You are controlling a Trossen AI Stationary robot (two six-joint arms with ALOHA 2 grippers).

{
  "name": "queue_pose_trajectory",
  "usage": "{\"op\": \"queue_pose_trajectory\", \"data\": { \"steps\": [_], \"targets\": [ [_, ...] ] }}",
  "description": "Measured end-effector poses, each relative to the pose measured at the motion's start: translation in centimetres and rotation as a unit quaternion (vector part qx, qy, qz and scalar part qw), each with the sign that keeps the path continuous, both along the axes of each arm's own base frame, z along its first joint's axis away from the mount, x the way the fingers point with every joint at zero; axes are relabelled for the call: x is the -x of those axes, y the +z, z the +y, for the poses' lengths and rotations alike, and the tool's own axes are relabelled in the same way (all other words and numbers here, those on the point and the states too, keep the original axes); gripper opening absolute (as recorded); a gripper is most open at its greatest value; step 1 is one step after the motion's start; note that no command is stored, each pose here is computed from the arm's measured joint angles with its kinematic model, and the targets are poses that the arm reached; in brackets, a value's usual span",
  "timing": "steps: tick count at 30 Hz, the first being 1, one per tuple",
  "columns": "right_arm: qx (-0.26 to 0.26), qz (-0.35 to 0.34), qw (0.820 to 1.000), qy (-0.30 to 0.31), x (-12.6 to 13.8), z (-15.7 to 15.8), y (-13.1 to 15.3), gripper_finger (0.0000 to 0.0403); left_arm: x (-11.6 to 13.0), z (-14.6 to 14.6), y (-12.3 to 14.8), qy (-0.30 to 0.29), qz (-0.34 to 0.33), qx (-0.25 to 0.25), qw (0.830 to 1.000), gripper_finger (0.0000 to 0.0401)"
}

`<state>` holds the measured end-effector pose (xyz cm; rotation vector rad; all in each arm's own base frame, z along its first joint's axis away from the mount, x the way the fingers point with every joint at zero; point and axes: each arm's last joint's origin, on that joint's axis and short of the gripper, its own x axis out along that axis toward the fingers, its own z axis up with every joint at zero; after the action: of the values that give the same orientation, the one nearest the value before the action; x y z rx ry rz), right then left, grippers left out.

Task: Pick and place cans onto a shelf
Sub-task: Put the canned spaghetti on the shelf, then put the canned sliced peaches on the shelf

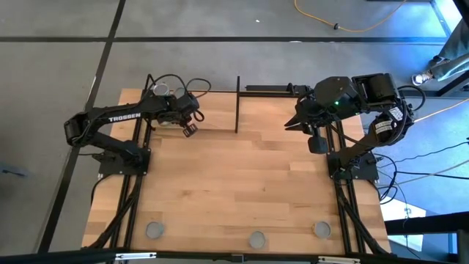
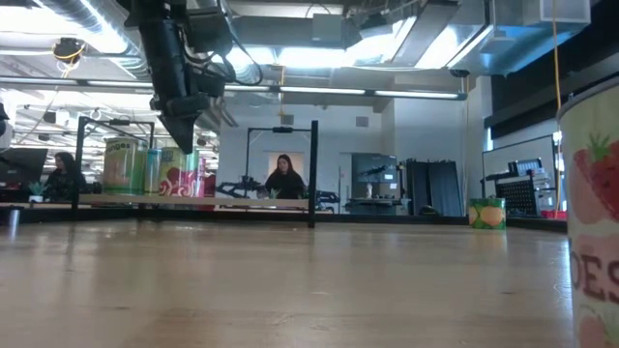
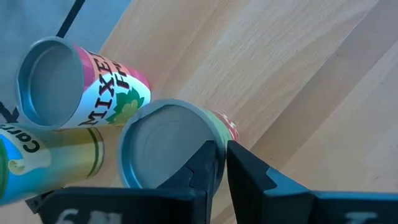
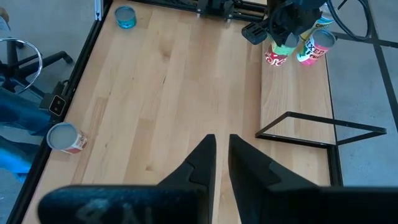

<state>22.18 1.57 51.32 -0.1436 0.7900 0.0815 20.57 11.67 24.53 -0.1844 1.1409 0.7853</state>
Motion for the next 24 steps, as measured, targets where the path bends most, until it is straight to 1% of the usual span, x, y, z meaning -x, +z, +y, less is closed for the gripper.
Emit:
{"op": "queue_pose_trajectory", "data": {
  "steps": [3,7,10,18,20,22,24],
  "targets": [
    [0.0,0.0,1.0,0.0,0.0,0.0,0.0,0.0045,0.1,0.1,0.0,0.006,0.006,-0.01,1.0,0.0038],
    [0.002,0.0,1.0,0.002,0.0,0.0,0.0,0.0045,0.1,0.1,0.1,0.007,0.005,-0.01,1.0,0.0035],
    [0.003,0.0,1.0,0.002,0.0,0.0,0.0,0.0045,0.1,0.0,0.8,0.008,-0.003,-0.013,1.0,0.0036],
    [0.001,-0.002,1.0,0.001,0.2,0.0,0.1,0.0045,-0.4,-0.4,5.7,-0.005,-0.055,-0.032,0.998,0.0035],
    [0.002,-0.002,1.0,0.002,0.2,0.0,0.1,0.0045,-0.4,-1.0,7.1,-0.023,-0.072,-0.024,0.997,0.0035],
    [-0.002,-0.007,1.0,0.001,0.6,0.0,0.3,0.0045,-0.7,-1.8,8.7,-0.049,-0.103,-0.015,0.993,0.0035],
    [-0.014,-0.016,1.0,-0.006,1.4,-0.1,0.7,0.0045,-0.7,-2.9,10.0,-0.084,-0.121,0.008,0.989,0.0035]
  ]
}}
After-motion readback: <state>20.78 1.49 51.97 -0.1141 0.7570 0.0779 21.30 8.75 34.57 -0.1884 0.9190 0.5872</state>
